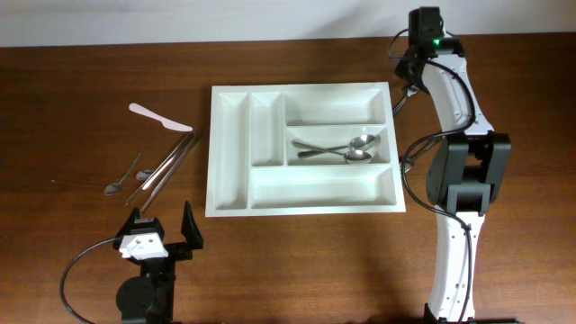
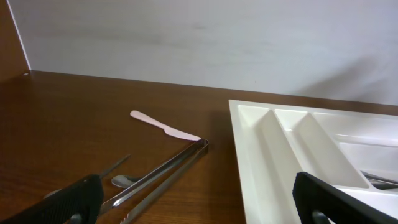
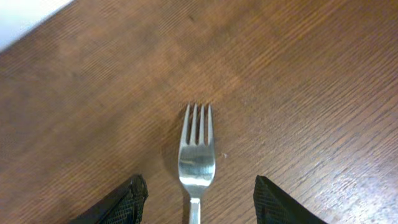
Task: Pack container
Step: 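Grasp a fork with the right gripper and lift it upward, then carry the held fork with the right gripper over the tray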
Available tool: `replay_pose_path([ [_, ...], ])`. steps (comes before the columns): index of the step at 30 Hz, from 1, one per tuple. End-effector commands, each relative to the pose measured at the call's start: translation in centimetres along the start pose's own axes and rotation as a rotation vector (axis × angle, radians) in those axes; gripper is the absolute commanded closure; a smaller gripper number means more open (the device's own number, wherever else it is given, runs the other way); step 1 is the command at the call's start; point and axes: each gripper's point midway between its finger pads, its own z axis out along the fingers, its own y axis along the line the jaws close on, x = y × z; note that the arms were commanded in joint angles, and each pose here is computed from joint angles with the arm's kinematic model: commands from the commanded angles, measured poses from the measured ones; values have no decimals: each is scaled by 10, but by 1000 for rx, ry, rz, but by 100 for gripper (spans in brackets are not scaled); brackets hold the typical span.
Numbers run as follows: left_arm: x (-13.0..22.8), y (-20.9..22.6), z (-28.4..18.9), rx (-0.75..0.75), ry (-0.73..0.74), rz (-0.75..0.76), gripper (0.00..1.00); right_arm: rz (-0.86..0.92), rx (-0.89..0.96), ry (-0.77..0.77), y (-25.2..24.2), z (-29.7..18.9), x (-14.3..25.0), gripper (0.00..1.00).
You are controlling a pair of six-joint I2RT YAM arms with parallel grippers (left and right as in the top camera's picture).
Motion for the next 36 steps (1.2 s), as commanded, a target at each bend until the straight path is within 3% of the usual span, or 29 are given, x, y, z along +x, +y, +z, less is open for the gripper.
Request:
replay_pose_path([
  [1, 1, -1, 0, 6, 0, -5, 1, 14, 32, -9, -7, 7, 2, 43],
  [14, 1, -1, 0, 6, 0, -5, 1, 6, 1, 49, -2, 30, 25, 44],
  [17, 1, -1, 0, 7, 0, -5, 1, 5, -19, 68, 2, 35, 31, 51],
  [26, 1, -1, 0, 6, 0, -5, 1, -5, -11, 109, 1, 55, 48, 46],
  [29, 1, -1, 0, 7, 0, -6, 1, -2, -17, 101, 2, 55, 46, 52],
  [32, 1, -1, 0, 6, 0, -6, 1, -3, -14, 104, 1, 55, 47, 68],
  [36, 1, -1, 0, 6, 0, -5, 1, -3, -14, 105, 1, 55, 47, 76],
])
